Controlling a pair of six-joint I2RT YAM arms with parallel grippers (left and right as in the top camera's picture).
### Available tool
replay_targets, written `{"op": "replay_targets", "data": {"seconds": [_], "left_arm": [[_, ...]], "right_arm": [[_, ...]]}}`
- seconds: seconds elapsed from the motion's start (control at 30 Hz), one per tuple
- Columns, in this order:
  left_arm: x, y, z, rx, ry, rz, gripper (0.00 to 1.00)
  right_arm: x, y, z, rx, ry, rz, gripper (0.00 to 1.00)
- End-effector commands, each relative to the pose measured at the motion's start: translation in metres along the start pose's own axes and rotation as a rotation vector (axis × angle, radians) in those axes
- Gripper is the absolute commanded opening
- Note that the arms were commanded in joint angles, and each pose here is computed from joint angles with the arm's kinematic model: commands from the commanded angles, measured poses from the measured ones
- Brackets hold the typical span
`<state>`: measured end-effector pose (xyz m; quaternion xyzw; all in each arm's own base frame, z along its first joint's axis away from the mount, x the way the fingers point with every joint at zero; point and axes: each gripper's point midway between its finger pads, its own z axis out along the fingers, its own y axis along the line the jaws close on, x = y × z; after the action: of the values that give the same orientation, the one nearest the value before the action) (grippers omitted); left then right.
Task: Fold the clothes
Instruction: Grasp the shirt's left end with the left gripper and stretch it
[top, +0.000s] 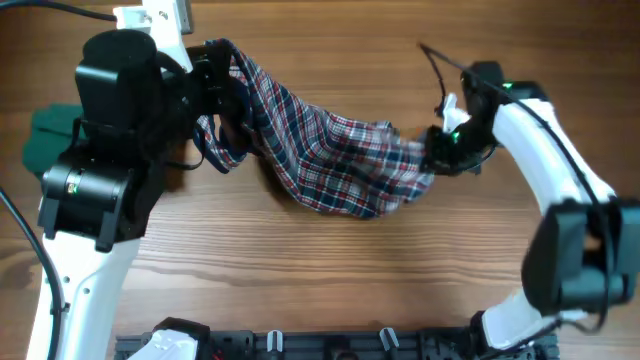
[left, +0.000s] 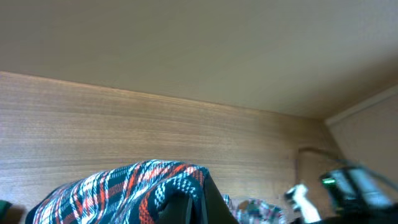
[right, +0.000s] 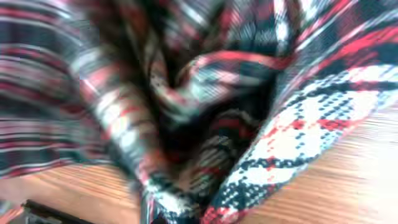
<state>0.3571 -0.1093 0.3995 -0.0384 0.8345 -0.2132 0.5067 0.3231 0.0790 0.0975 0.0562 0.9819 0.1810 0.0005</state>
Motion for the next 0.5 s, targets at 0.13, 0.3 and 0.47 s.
{"op": "replay_targets", "data": {"seconds": [0.13, 0.3, 0.47], "left_arm": [[-0.054, -0.021, -0.051, 0.032, -0.170, 0.058, 0.04], [-0.056, -0.010, -0.077, -0.040, -0.202, 0.052, 0.04], [-0.040, -0.006, -0.105, -0.051, -0.176, 0.066, 0.04]], "right_arm": [[-0.005, -0.006, -0.195, 0.262, -0.670, 0.113, 0.04], [0.022, -0.004, -0.238, 0.255, -0.819, 0.135, 0.04], [0.048, -0.019, -0.258, 0.273, -0.903, 0.296, 0.04]]}}
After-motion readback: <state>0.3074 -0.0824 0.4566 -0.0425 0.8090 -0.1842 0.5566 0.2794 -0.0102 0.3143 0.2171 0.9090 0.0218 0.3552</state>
